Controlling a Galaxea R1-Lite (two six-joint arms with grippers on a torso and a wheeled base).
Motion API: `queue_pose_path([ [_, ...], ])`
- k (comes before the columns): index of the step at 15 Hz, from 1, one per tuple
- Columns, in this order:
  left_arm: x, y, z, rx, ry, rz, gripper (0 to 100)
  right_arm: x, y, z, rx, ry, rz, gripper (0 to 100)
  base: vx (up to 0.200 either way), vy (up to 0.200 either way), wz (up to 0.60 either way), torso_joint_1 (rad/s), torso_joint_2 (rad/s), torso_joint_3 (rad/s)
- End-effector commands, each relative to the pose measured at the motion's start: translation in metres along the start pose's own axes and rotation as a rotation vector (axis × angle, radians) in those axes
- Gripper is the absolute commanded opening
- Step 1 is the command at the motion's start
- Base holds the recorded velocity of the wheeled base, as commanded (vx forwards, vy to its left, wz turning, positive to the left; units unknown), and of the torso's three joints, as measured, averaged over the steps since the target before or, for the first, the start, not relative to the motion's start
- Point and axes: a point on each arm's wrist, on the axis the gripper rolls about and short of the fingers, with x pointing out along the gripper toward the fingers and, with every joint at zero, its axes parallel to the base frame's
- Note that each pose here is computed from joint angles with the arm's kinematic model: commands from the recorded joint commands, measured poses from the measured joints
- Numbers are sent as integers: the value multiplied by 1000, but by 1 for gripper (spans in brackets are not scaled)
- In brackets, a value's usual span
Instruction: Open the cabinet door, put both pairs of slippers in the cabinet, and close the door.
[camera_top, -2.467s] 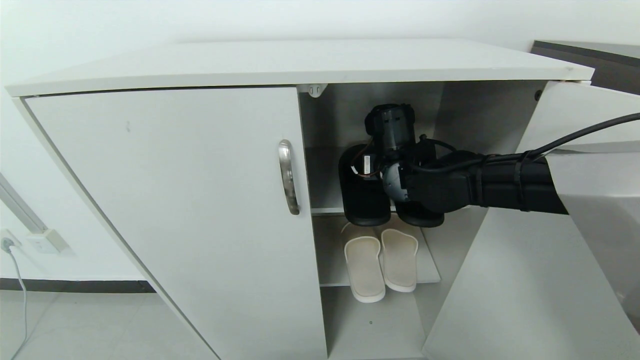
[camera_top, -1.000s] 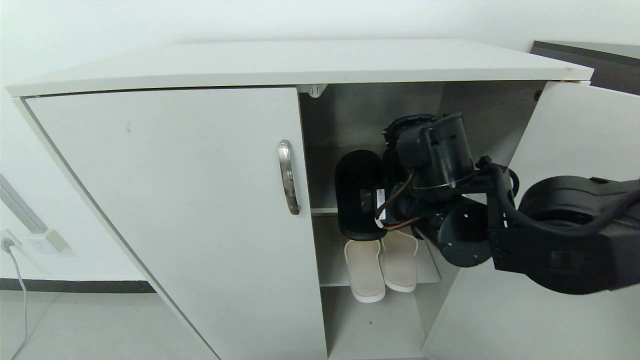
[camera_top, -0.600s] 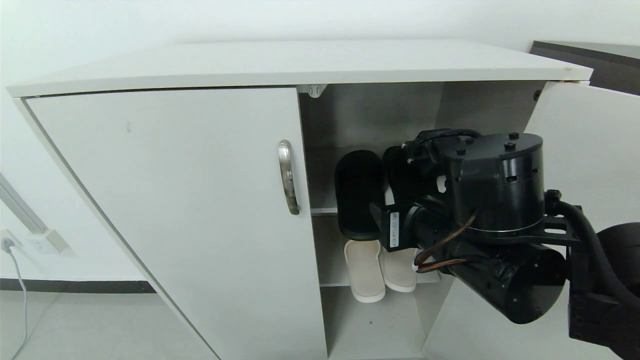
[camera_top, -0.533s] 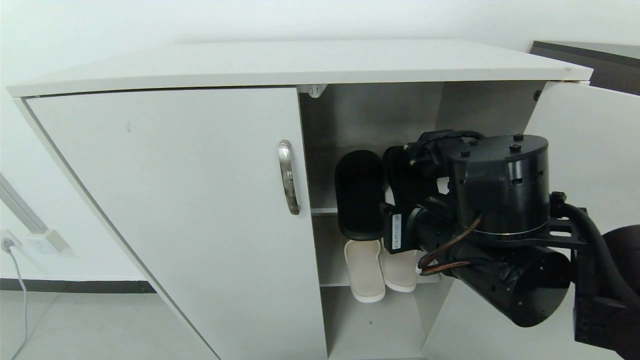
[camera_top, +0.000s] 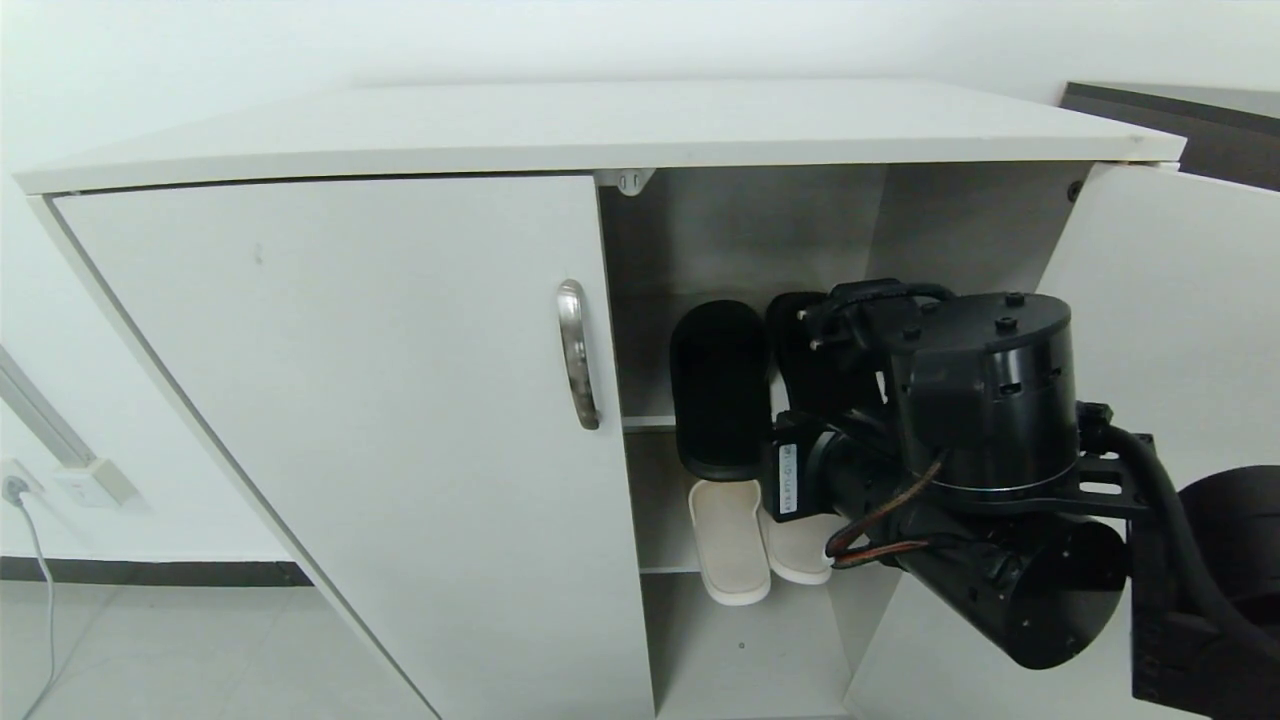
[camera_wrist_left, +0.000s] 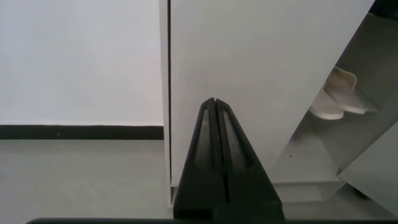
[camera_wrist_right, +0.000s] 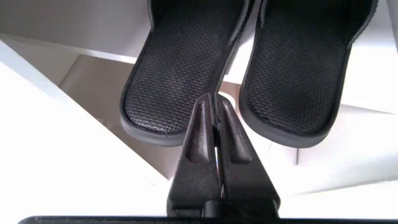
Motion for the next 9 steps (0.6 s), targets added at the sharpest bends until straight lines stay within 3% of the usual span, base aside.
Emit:
queue_pose_path([
  [1, 0, 0, 0, 0, 0, 0, 0, 8, 4, -8, -12, 12, -5, 0, 0, 0, 0, 0, 0, 0],
  [2, 0, 0, 0, -2, 0, 0, 0, 10, 6, -9, -8, 5, -3, 0, 0, 0, 0, 0, 0, 0],
  [9, 0, 0, 0, -2, 0, 0, 0, 12, 7, -11, -14, 11, -6, 0, -200, 0, 0, 3, 4, 5],
])
